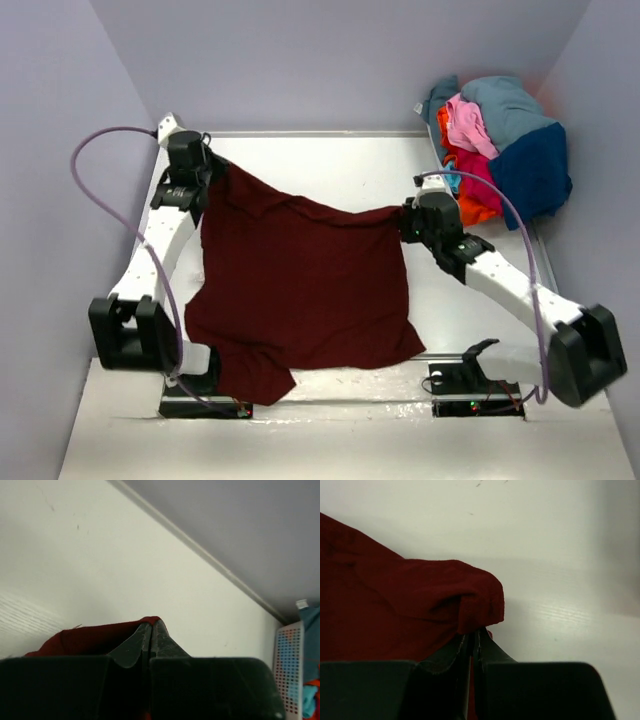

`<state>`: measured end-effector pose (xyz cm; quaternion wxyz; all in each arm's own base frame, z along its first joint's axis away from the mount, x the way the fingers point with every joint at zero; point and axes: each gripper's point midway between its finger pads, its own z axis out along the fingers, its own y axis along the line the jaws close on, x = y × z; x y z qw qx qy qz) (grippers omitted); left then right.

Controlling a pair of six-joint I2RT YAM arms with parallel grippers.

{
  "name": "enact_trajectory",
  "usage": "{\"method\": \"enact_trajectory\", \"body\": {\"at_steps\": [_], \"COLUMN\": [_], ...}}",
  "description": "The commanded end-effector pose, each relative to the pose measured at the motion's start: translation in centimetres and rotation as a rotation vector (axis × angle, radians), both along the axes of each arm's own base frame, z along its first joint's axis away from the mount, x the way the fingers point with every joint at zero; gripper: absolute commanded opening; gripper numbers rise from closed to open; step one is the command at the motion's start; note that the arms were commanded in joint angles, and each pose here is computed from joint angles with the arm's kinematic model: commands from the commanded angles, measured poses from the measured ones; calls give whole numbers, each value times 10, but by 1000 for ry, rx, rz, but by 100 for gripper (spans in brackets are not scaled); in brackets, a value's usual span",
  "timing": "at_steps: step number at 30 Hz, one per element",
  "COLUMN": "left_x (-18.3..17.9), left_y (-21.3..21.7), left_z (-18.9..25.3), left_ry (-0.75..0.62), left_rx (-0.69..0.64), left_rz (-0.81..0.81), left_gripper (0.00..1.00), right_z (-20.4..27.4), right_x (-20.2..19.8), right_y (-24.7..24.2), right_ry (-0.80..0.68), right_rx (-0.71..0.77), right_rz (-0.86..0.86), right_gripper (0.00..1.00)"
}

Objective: Fold and stack the t-shirts
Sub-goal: Flatten out the tshirt

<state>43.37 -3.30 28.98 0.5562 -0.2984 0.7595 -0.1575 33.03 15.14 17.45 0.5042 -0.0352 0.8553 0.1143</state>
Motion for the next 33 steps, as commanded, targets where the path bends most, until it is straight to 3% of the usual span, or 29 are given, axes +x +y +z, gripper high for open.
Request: {"method": "enact_trajectory", "body": {"at_steps": [1,3,4,5,8,10,16,17,18,22,25,27,28,29,30,31,32,33], "left_x": [51,76,97,112,155,177,226,232,242,263,271,273,275,275,275,272,270,266], "left_y": [2,5,5,8,-1,-5,-10,-6,-6,-5,1,9,16,23,23,23,23,27], "left_z": [22,13,-20,-15,-46,-76,-79,-104,-87,-120,-115,-109,-104,-101,-101,-101,-98,-85], "left_ry": [-183,-186,-129,-146,-103,-61,-83,-29,-63,-18,-40,-61,-71,-71,-62,-43,-38,-50], "left_rx": [-61,-82,-92,-113,-156,-171,-165,-161,-158,-191,-190,-198,-202,-206,-210,-203,-192,-169], "left_rz": [32,32,25,28,-27,-67,-97,-75,-77,-84,-47,-35,-29,-18,-16,-20,-24,-8], "left_gripper": [6,6,6,6,6,6,6,6,7,21,37,56,67,77,90,99,99,99], "right_z": [-10,-10,-36,-23,-59,-55,-79,-71,-73,-79,-84,-78,-79,-81,-68,-68,-71,-55], "right_x": [88,121,135,155,186,208,244,252,256,269,274,277,278,276,282,282,281,286], "right_y": [2,-2,5,6,9,12,-4,-2,-8,-4,-3,-1,1,3,6,6,3,3], "right_ry": [-116,-126,-91,-127,-61,-74,-45,-61,-50,-20,2,4,13,39,26,43,71,48], "right_rx": [93,101,74,79,30,32,42,49,43,30,44,51,54,54,65,64,52,58], "right_rz": [-93,-112,-92,-86,-63,-62,-111,-112,-123,-110,-134,-128,-121,-112,-109,-112,-125,-135], "right_gripper": [7,7,7,7,7,7,7,7,7,7,7,8,13,26,41,68,93,100]}}
